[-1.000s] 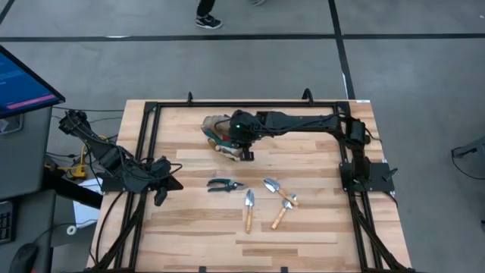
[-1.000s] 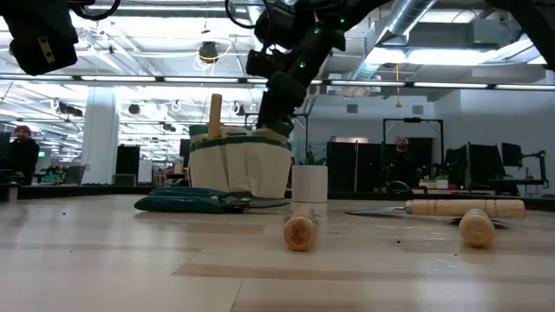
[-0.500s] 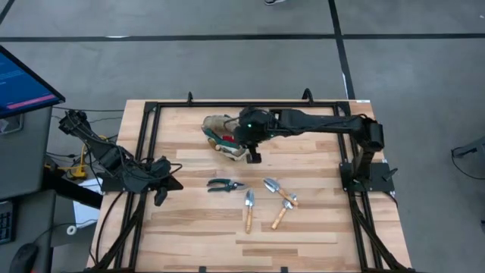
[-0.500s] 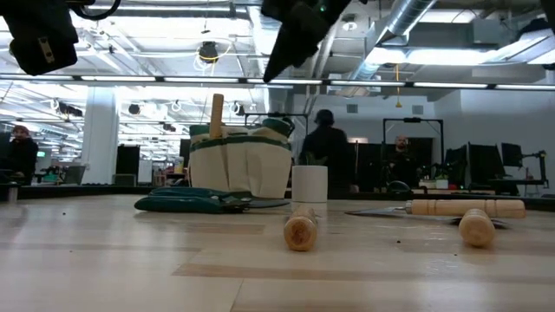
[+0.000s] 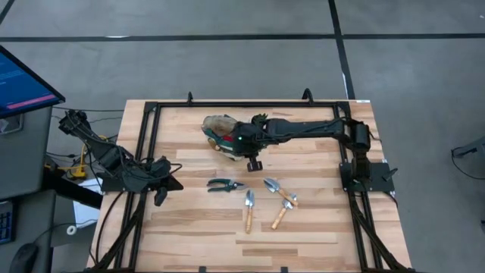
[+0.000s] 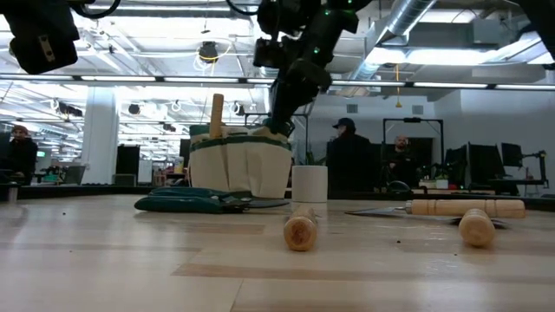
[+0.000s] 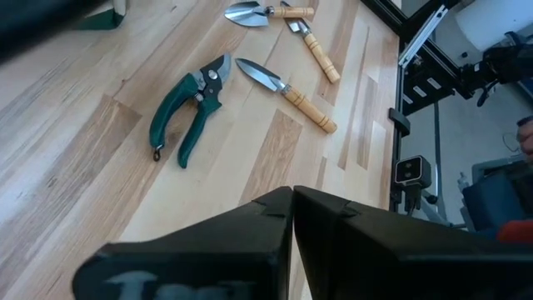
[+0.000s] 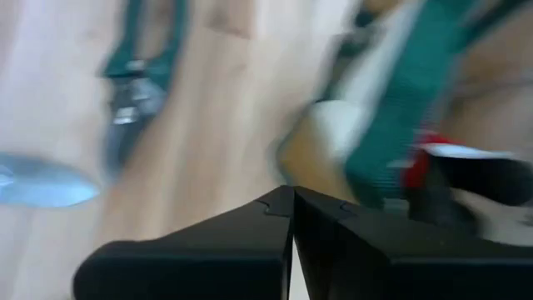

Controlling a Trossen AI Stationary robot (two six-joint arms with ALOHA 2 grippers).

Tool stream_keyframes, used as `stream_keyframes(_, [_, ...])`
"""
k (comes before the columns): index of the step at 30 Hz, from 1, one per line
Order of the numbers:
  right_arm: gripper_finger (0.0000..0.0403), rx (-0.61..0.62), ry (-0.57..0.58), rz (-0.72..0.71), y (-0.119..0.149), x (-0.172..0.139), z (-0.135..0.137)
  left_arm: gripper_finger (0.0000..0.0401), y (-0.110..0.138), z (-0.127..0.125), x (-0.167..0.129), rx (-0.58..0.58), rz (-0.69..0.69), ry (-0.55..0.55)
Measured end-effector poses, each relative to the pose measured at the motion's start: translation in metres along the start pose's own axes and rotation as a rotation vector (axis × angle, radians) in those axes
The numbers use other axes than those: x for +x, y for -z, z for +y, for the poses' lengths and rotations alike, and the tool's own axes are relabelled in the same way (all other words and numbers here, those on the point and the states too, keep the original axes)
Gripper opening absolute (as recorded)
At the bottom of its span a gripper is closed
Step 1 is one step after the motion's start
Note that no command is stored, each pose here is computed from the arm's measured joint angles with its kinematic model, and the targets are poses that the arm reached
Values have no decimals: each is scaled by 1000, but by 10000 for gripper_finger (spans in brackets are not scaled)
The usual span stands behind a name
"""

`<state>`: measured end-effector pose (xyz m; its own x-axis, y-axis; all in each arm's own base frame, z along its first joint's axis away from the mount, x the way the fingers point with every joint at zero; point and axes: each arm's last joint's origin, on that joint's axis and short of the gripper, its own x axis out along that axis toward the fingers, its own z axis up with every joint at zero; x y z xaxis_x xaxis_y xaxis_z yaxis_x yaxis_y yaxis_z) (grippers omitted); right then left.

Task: Pick & Place Garden tools in Gardening bag
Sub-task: Open the pocket of the white gardening bag

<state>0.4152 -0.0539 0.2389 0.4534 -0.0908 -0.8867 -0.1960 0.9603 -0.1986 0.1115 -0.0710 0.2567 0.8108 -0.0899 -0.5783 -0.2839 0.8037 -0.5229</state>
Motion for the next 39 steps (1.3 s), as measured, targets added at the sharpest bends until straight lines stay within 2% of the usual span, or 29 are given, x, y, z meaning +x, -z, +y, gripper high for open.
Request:
stream_keyframes(4, [0,5,91,5,1,-1,-9,1,0,0,0,-1,-1,2])
stream_keyframes(13, [0,44,110,-29,0,7,-19,1,0,-1,0,4,-3,4])
stream_keyframes(17, [0,80,147,-102,-8,13,-23,1,0,0,0,4,-3,4])
stream_keyframes(27, [0,161,150,-87,-6,46,-22,1,0,-1,0,4,-3,6])
stream_keyframes(35, [0,293,133,-52,-2,54,-20,1,0,-1,0,0,-4,8])
stream_keyframes(39, [0,314,114,-24,-4,50,-6,1,0,-1,0,1,-5,8])
